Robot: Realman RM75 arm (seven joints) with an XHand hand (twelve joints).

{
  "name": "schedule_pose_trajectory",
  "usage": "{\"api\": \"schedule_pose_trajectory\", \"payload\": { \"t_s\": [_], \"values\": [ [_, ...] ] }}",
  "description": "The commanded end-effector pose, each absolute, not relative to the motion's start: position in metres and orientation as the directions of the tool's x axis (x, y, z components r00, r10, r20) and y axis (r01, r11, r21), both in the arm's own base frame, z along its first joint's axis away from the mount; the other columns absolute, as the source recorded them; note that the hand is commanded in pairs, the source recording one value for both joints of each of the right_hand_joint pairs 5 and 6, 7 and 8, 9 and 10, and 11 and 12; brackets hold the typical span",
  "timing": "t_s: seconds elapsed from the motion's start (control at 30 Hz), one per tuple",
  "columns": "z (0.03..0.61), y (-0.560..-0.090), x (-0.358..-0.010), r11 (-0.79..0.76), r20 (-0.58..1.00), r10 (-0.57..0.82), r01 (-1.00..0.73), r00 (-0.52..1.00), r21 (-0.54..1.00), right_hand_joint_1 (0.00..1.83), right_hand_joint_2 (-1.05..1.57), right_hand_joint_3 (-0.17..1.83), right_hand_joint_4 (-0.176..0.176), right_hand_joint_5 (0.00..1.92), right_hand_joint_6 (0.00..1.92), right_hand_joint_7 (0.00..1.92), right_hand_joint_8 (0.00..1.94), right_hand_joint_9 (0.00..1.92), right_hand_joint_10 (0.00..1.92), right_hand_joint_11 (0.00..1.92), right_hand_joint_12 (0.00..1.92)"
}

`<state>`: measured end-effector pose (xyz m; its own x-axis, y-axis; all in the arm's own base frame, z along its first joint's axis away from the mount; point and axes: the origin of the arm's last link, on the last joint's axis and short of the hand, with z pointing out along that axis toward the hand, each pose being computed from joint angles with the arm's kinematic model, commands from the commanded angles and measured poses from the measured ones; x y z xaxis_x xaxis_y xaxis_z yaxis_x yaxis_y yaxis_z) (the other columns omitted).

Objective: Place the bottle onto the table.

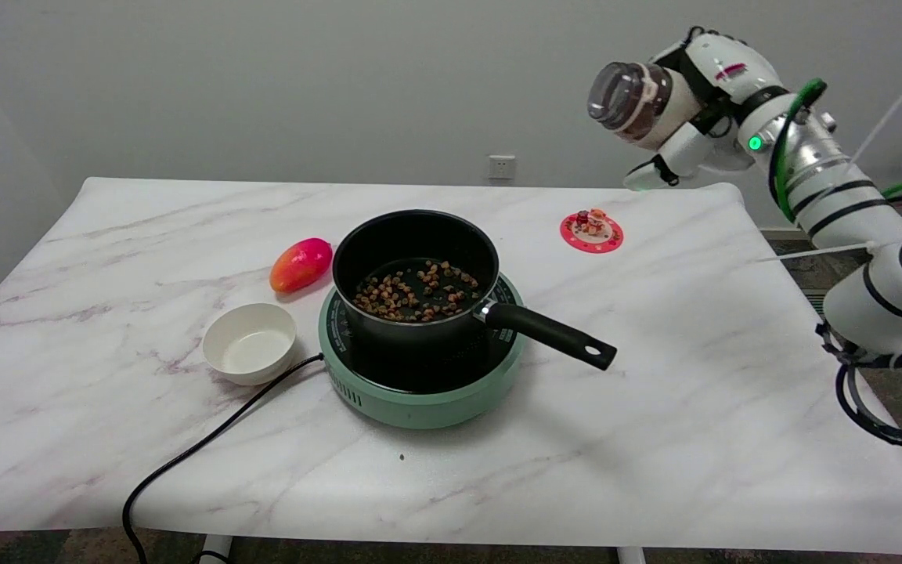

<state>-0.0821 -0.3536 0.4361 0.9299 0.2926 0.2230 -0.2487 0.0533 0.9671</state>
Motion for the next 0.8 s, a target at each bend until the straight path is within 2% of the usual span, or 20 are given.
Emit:
{"api": "schedule_pose_trajectory", "payload": {
  "t_s": [0.03,0.4,0.7,0.8],
  "values": [
    [0.507,-0.304,-0.158,0.244,0.617,0.331,-0.696,0.714,0.675,1.39,1.15,0.56,0.0,1.92,1.92,1.92,1.92,1.36,1.36,1.21,1.21],
    [0.521,-0.281,-0.201,0.261,0.731,0.345,-0.808,0.589,0.528,1.36,1.2,0.53,0.0,1.92,1.92,1.92,1.92,1.38,1.38,1.24,1.24],
    [0.53,-0.278,-0.236,0.193,0.857,0.307,-0.909,0.415,0.371,1.36,1.22,0.52,0.0,1.92,1.92,1.92,1.92,1.39,1.39,1.25,1.25],
    [0.534,-0.283,-0.242,0.114,0.902,0.268,-0.941,0.339,0.32,1.35,1.24,0.52,0.0,1.92,1.92,1.92,1.92,1.4,1.4,1.25,1.25]
  ]
}}
